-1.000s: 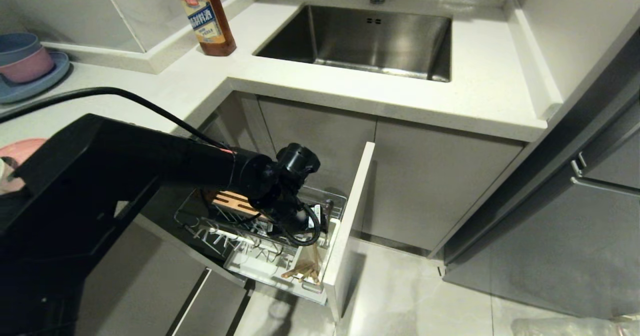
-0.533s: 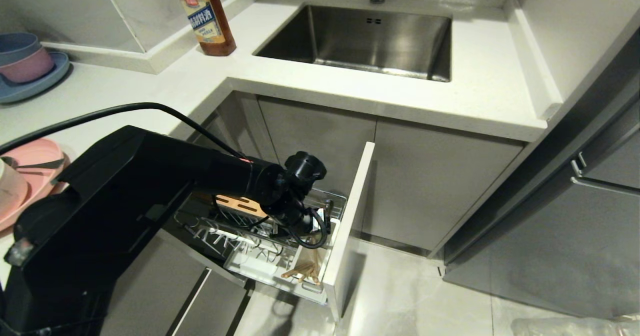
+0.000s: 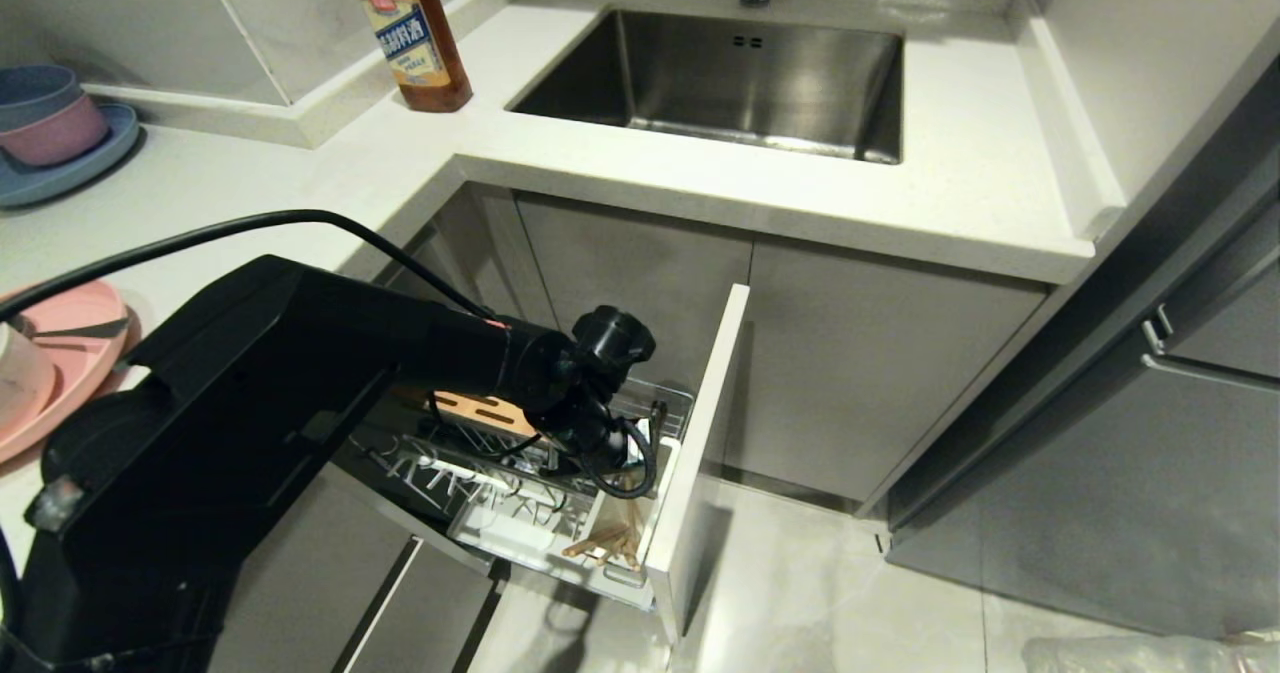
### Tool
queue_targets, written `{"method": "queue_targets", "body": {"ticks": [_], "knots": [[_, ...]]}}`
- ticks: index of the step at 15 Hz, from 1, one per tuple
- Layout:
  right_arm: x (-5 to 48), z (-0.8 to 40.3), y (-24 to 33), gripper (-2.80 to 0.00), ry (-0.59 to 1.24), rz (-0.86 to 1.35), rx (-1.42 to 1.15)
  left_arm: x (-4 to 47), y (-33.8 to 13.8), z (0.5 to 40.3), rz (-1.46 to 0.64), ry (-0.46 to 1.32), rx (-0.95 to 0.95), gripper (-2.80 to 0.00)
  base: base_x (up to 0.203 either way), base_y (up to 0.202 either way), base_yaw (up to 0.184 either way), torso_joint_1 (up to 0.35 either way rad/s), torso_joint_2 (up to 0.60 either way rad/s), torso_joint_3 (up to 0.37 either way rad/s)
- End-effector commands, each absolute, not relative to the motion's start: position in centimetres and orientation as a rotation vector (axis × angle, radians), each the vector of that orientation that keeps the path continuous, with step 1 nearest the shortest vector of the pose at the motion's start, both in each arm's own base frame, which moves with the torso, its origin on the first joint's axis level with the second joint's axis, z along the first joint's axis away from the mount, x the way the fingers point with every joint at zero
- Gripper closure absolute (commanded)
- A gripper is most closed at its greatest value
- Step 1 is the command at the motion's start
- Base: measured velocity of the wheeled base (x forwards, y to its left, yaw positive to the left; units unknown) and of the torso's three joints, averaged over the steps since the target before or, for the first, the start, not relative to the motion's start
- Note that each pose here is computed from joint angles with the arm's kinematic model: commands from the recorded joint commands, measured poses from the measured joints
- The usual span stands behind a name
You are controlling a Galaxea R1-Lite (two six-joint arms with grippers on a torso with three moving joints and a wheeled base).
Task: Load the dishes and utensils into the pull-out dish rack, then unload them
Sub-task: Take the chopsticks out of the cupboard
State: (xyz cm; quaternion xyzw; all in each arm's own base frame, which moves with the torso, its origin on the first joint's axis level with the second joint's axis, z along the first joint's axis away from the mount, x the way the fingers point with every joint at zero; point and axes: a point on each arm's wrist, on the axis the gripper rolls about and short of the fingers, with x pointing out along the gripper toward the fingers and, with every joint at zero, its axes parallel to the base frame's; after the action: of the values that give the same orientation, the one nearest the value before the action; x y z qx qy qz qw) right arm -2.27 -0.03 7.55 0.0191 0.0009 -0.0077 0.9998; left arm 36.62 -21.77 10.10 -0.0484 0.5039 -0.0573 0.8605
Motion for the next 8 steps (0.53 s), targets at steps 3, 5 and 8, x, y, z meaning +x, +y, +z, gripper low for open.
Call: {"method": "queue_targets", "body": {"ticks": [3,5,8], "knots": [[-2.26,7.50,-0.03,0.00,0.003,-0.015,0.038,36.47,-21.83,10.22,-0.119,1.059,-0.103,0.00,0.000,0.000,0.000,0.000,0.00,0.000],[-2.26,7.50,-0.03,0.00,0.003,-0.015,0.038,36.38,-21.78,10.23,-0.118,1.062,-0.102,0.00,0.000,0.000,0.000,0.000,0.00,0.000],[-2.25,7.47,-0.03,0.00,0.004,-0.015,0.038,36.25,-22.00,10.22,-0.119,1.063,-0.107,0.00,0.000,0.000,0.000,0.000,0.00,0.000]]}}
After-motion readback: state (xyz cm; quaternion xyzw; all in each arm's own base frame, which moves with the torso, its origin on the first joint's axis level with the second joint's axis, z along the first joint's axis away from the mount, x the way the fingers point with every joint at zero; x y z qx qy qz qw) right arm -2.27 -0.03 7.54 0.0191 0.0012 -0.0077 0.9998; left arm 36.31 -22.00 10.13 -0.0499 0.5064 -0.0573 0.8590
